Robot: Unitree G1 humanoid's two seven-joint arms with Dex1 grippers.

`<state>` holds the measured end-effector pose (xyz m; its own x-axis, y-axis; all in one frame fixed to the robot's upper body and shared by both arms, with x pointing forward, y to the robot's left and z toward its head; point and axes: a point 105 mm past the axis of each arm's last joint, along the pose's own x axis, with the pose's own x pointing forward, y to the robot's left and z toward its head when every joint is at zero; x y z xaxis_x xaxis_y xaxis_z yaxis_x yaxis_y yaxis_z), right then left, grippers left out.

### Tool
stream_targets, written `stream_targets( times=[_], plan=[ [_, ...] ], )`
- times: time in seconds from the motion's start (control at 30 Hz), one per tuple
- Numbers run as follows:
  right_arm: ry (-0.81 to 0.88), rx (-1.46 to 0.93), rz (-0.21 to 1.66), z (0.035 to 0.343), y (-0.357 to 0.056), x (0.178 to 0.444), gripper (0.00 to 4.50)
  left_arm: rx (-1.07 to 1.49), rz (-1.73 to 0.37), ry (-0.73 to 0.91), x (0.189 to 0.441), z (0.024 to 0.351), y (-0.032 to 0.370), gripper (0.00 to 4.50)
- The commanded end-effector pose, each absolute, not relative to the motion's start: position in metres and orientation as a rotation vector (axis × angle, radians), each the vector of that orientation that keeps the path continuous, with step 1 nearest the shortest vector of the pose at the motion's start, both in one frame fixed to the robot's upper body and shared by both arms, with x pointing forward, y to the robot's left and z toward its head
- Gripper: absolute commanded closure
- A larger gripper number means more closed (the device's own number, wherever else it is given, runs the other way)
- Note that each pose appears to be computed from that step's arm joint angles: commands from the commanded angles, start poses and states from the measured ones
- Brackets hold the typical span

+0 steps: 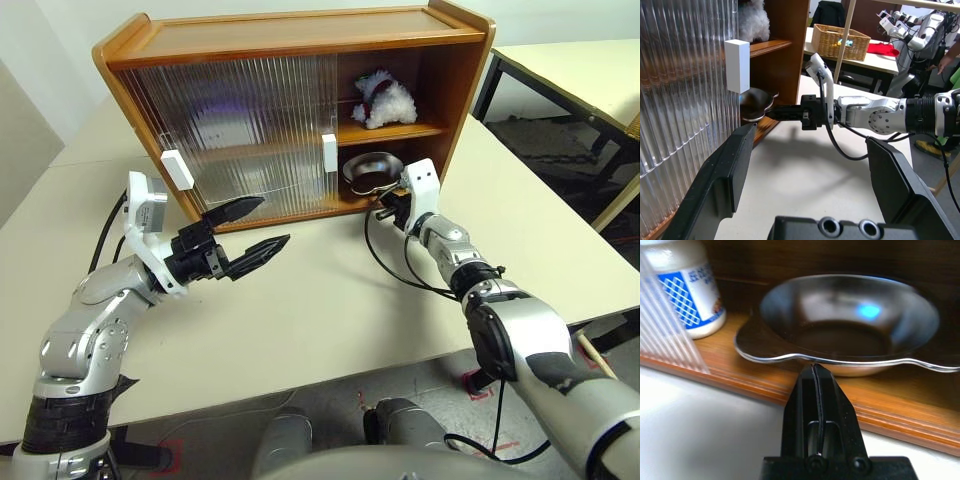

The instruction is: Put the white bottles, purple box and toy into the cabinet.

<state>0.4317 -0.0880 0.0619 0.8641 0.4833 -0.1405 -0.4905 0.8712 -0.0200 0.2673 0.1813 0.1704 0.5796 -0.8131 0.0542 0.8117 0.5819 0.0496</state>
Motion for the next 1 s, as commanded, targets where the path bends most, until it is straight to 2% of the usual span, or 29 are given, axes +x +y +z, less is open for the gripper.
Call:
stream_targets(
  times=[0.03,0.27,0.53,0.7,0.87,1.0],
  plan=[
    [0.143,-0.057,0.504,0.065,-0.086,0.435,4.48,0.031,-0.948,-0.071,0.267,0.173,0.183,0.00],
    [0.095,-0.037,0.584,0.064,-0.086,0.426,4.48,0.021,-0.944,-0.069,0.266,0.166,0.184,0.00],
    [-0.018,-0.027,0.691,0.074,-0.092,0.403,4.48,0.014,-0.955,-0.073,0.267,0.165,0.182,0.00],
    [-0.155,-0.083,0.763,0.115,-0.079,0.385,4.48,0.013,-0.963,-0.073,0.269,0.164,0.181,0.00],
    [-0.223,-0.075,0.846,0.152,-0.051,0.367,4.48,0.013,-0.965,-0.076,0.270,0.164,0.180,0.00],
    [-0.257,-0.047,0.943,0.180,-0.014,0.345,4.48,0.015,-0.963,-0.081,0.270,0.165,0.180,0.00]
  ],
)
